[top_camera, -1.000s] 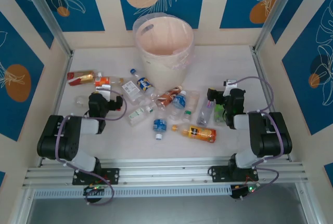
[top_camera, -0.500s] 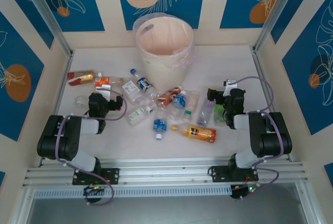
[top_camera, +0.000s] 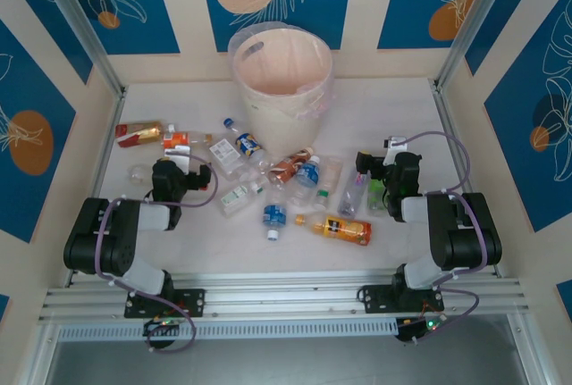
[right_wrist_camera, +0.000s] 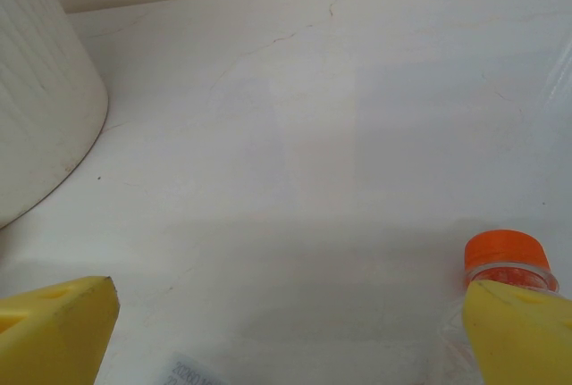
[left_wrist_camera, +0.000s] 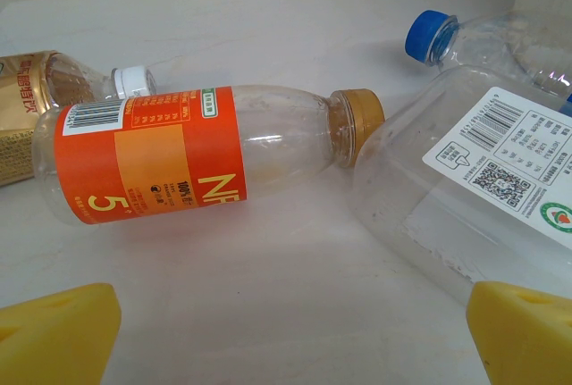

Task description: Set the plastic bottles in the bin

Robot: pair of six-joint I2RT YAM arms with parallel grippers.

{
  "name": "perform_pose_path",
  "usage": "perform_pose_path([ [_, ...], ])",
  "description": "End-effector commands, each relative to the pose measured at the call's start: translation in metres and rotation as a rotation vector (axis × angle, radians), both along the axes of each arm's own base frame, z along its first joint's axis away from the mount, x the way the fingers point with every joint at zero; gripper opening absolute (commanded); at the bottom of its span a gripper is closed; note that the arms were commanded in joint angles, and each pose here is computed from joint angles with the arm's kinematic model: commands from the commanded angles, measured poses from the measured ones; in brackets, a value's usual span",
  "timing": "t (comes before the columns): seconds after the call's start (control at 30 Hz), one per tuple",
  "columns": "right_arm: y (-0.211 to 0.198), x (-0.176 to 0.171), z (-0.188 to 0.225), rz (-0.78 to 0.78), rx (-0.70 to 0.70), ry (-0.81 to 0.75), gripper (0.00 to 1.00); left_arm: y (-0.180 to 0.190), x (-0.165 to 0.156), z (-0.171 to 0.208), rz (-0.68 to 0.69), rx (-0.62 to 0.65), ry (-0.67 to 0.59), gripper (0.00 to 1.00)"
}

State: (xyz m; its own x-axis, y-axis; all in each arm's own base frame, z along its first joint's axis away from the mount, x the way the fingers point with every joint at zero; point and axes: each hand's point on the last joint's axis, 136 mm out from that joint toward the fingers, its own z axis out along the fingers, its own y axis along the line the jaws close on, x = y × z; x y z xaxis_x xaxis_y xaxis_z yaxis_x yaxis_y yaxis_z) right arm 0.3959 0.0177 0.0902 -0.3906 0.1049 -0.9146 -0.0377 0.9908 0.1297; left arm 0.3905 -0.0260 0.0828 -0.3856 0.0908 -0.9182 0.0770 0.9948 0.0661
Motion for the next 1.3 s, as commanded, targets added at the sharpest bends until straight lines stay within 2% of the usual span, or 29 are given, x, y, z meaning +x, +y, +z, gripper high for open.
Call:
perform_pose_path([
  [0.0,0.000,0.001,0.004,0.011,-0.011,-0.027,0.99,0.001,0.006,0.006,-0.010,0.002,-0.014,1.00],
  [0.43,0.000,0.000,0.004,0.009,-0.010,-0.027,0.99,0.001,0.006,0.009,-0.013,0.000,-0.006,0.99],
  [0.63,0.003,0.002,0.008,0.020,-0.020,-0.018,0.99,0.004,0.001,0.026,0.005,-0.001,-0.028,1.00],
  [0.77,-0.007,0.003,0.023,-0.052,-0.034,0.051,0.99,0.008,-0.006,0.051,0.027,0.000,-0.058,0.99],
  [0.9,-0.017,-0.005,0.051,-0.123,-0.014,0.047,0.99,0.014,-0.014,0.092,0.059,0.001,-0.127,1.00],
  [1.07,-0.019,-0.022,0.080,-0.169,0.048,0.110,0.99,0.019,-0.022,0.128,0.101,-0.048,-0.117,0.99],
  [1.17,-0.020,-0.033,0.096,-0.204,0.067,0.142,0.99,0.025,-0.028,0.145,0.169,-0.123,-0.101,1.00],
  [1.23,-0.019,-0.039,0.104,-0.211,0.084,0.172,0.99,0.045,-0.034,0.151,0.317,-0.183,-0.059,1.00],
  [1.27,-0.018,-0.042,0.108,-0.214,0.095,0.192,0.99,0.060,-0.040,0.151,0.436,-0.213,-0.018,1.00],
])
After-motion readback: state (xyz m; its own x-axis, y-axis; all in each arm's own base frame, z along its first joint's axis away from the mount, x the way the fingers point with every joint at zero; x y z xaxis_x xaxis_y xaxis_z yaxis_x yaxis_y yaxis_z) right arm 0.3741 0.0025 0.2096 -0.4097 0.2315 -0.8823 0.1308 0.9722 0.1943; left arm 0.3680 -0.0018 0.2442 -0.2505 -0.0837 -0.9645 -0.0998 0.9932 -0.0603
